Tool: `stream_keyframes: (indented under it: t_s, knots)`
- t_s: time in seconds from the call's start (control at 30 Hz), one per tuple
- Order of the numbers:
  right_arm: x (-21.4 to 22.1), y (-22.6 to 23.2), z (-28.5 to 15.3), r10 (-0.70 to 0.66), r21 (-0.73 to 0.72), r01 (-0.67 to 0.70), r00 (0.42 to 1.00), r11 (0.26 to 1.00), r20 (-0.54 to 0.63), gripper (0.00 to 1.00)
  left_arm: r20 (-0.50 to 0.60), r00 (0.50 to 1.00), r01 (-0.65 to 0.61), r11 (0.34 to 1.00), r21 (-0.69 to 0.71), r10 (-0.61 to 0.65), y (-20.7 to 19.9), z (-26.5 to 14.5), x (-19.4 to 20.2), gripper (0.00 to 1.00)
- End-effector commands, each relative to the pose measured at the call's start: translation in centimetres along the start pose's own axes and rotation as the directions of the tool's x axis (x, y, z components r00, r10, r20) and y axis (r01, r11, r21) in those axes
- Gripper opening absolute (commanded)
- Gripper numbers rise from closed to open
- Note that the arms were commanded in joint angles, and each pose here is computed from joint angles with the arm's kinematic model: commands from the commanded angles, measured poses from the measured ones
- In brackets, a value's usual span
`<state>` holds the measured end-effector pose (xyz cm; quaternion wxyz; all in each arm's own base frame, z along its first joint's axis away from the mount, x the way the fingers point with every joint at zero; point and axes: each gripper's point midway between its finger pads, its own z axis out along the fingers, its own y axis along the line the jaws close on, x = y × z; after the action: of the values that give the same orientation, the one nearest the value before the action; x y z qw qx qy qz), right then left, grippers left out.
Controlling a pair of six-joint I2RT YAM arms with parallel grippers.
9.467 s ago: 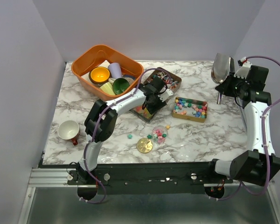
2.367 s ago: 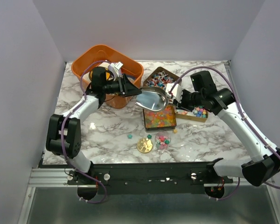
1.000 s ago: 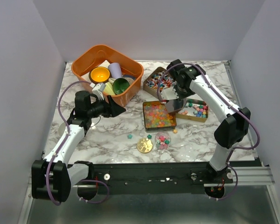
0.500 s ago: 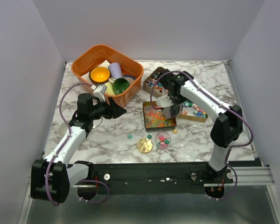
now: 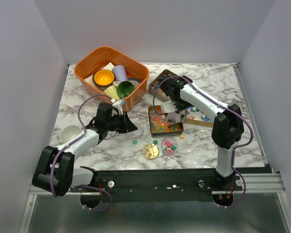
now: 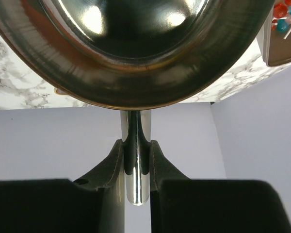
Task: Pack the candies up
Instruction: Scoop the fake candies from the storage box.
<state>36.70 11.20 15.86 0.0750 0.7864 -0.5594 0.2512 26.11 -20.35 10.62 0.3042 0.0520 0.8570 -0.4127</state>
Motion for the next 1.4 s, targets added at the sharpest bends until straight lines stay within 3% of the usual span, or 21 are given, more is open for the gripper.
stream_keyframes:
  t_s: [0.0, 0.13, 0.37, 0.73, 1.07, 1.37]
  knots:
    - [-1.2, 1.4, 0.5, -0.067, -0.107, 0.065, 0.998, 0.992, -0.016, 0.01, 0.013, 1.0, -0.01, 1.0, -0.008, 0.01, 0.4, 1.3, 0.6, 0.1]
    - [-2.8, 1.1, 0.8, -0.084, -0.101, 0.085, 0.996, 0.991, 0.011, 0.01, 0.002, 1.0, 0.01, 1.0, -0.007, -0.01, 0.8, 2.6, 1.7, 0.03]
    - [-5.1, 2.2, 2.0, -0.094, -0.119, 0.1, 0.994, 0.988, 0.058, 0.01, -0.052, 0.998, -0.025, 0.997, 0.073, 0.029, -0.7, 5.7, 2.7, 0.01]
    - [-8.8, 4.4, 4.9, -0.024, -0.183, 0.056, 0.984, 0.981, 0.174, 0.01, -0.139, 0.99, 0.035, 0.986, 0.165, -0.012, -3.2, 10.4, 4.6, 0.0]
    - [-14.5, 6.7, 3.9, 0.235, -0.382, -0.068, 0.881, 0.922, 0.41, 0.01, -0.144, 0.989, 0.041, 0.987, 0.158, -0.018, -3.2, 11.8, 4.2, 0.0]
    - [-13.7, 6.9, 4.4, 0.31, -0.392, -0.128, 0.839, 0.911, 0.447, 0.01, -0.175, 0.984, -0.013, 0.986, 0.167, 0.043, -3.8, 10.6, 3.5, 0.0]
